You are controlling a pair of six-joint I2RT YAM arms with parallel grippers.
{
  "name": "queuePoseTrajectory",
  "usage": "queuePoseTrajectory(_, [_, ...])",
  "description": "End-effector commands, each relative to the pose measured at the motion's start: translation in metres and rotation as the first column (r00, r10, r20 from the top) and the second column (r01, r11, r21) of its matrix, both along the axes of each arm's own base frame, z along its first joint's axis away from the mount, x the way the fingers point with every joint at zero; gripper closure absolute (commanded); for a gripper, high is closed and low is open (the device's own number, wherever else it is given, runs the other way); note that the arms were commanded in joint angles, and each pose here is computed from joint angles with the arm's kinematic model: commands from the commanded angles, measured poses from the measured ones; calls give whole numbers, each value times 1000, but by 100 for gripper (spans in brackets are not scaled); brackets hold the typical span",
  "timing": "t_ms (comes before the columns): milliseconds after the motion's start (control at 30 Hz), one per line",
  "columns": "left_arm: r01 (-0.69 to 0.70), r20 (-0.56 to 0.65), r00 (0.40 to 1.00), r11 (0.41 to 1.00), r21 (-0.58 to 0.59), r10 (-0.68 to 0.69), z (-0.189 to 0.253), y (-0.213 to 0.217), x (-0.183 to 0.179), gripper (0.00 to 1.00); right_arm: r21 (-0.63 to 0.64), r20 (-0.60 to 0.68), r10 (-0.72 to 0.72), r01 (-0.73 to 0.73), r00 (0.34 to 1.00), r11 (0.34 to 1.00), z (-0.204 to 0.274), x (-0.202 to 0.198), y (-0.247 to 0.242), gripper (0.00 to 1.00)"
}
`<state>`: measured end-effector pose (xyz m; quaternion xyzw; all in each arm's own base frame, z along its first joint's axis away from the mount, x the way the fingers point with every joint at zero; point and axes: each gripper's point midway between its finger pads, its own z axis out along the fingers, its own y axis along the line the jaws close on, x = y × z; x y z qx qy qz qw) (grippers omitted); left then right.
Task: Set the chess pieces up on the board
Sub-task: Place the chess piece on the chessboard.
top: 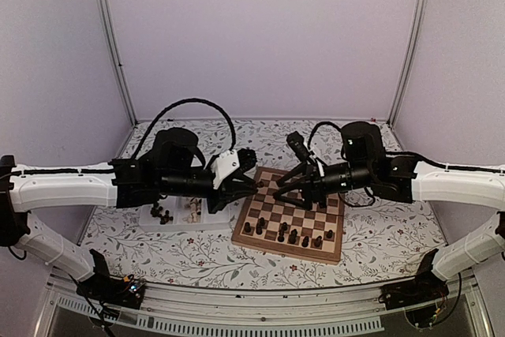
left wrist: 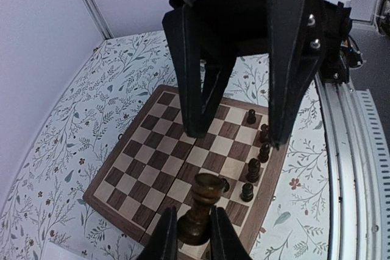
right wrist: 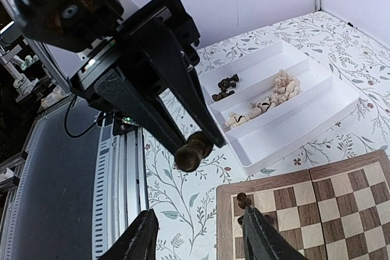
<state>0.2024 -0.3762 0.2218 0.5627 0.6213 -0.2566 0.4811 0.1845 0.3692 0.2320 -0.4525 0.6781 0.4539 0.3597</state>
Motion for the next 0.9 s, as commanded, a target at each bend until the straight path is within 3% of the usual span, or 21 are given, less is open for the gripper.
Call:
queuePoseTrajectory(0, [63,-72,995,994,-90,-69,11,-11,-6,96,44,52,-23,21,998,999,13,11,19,50])
queuePoseTrajectory(267, [66,-95,993,994,-85,-74,5,-13,-4,96,81,80,-12,6,997,997,23,12,30,51])
queuePoseTrajectory(567, [66,-113,991,994,-92,-76,4,-14,-1,96,82,69,48,-53,997,995,19,2,41,64])
queuePoseTrajectory(867, [49,-131,989,991,-124,-66,9,-11,5,96,64,59,39,-43,997,997,11,4,44,69])
